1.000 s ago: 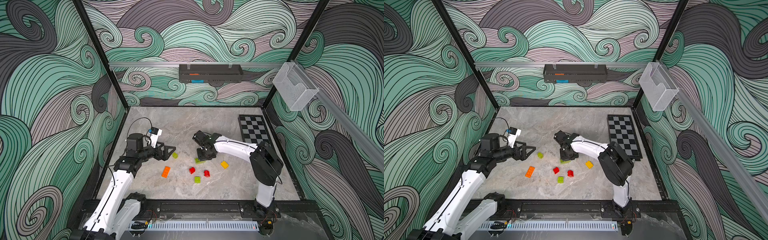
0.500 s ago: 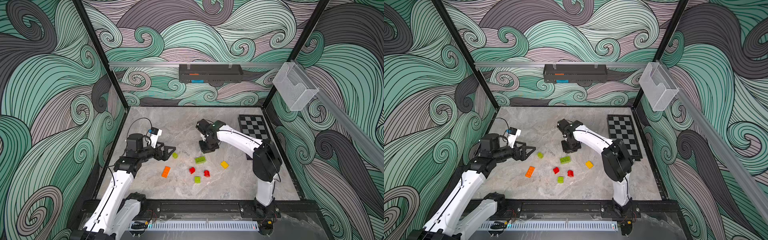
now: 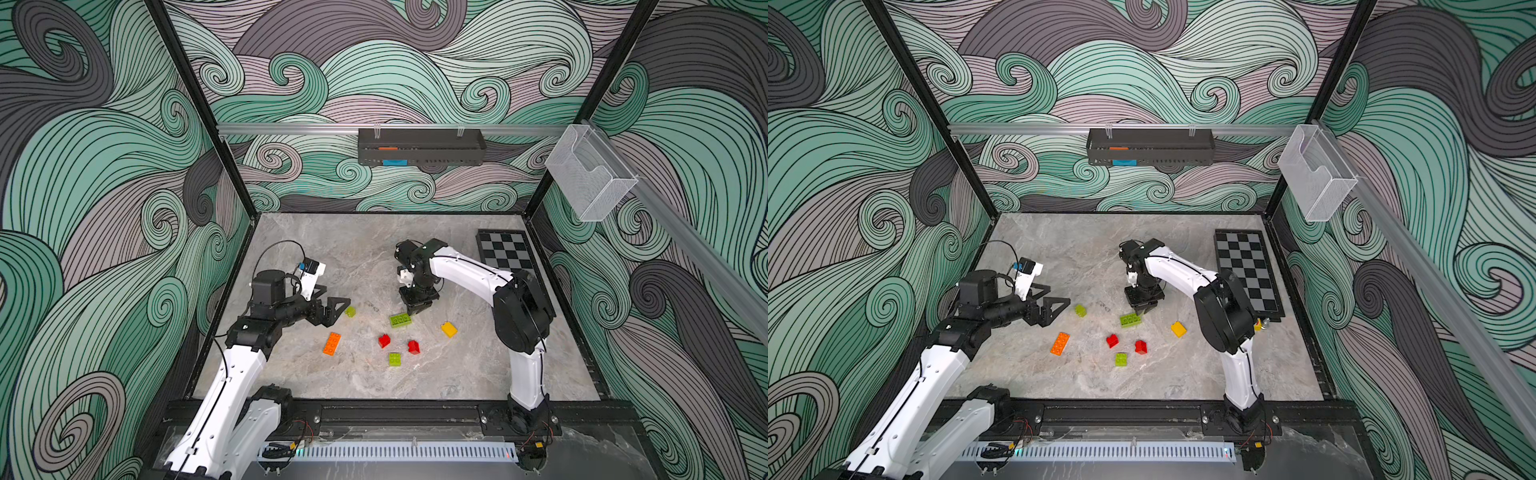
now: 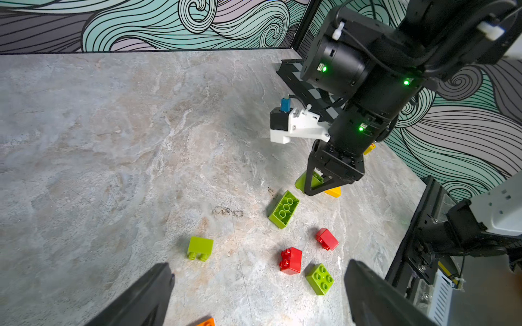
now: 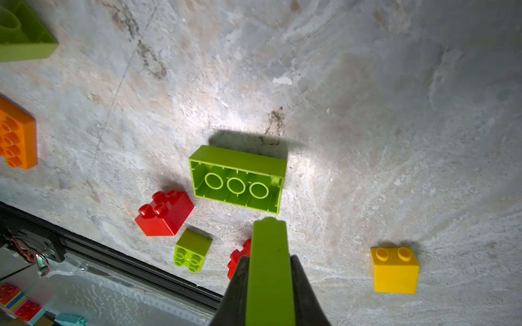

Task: Assemble a giraffe with lego
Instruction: Assemble the lego brick with the lego brick.

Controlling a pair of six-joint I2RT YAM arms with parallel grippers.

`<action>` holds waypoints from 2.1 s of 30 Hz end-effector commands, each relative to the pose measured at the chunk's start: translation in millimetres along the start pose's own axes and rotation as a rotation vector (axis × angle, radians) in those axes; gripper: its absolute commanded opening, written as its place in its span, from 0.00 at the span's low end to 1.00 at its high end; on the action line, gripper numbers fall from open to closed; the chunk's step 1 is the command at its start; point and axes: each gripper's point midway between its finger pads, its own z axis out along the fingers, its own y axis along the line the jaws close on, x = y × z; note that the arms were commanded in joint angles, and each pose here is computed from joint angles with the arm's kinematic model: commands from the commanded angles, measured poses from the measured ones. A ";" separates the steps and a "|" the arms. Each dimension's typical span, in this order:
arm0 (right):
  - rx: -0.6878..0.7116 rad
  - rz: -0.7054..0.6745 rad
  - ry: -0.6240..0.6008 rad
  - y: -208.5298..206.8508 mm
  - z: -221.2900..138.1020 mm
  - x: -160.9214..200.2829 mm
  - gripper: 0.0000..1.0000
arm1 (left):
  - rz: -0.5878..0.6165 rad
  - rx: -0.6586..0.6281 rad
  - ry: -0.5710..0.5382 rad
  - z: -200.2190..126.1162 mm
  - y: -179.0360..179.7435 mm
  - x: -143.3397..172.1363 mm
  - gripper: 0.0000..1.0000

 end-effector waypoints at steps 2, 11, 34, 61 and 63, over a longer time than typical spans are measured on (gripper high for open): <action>0.001 0.000 0.053 0.5 10.4 5.7 0.00 | 0.025 -0.001 -0.001 -2.6 -1.1 0.6 0.99; 0.041 0.010 0.085 0.2 25.2 7.4 0.00 | 0.022 0.002 0.001 -1.6 -1.5 0.6 0.99; 0.078 -0.001 0.099 1.3 27.2 -1.9 0.00 | 0.021 0.006 0.004 -1.0 -2.5 1.5 0.99; 0.238 -0.062 0.166 -16.8 31.5 1.0 0.00 | 0.024 0.006 0.002 -1.2 -2.5 1.8 0.99; 0.249 -0.061 0.179 -18.7 36.0 2.1 0.00 | 0.025 0.006 0.002 -1.2 -2.7 1.8 0.99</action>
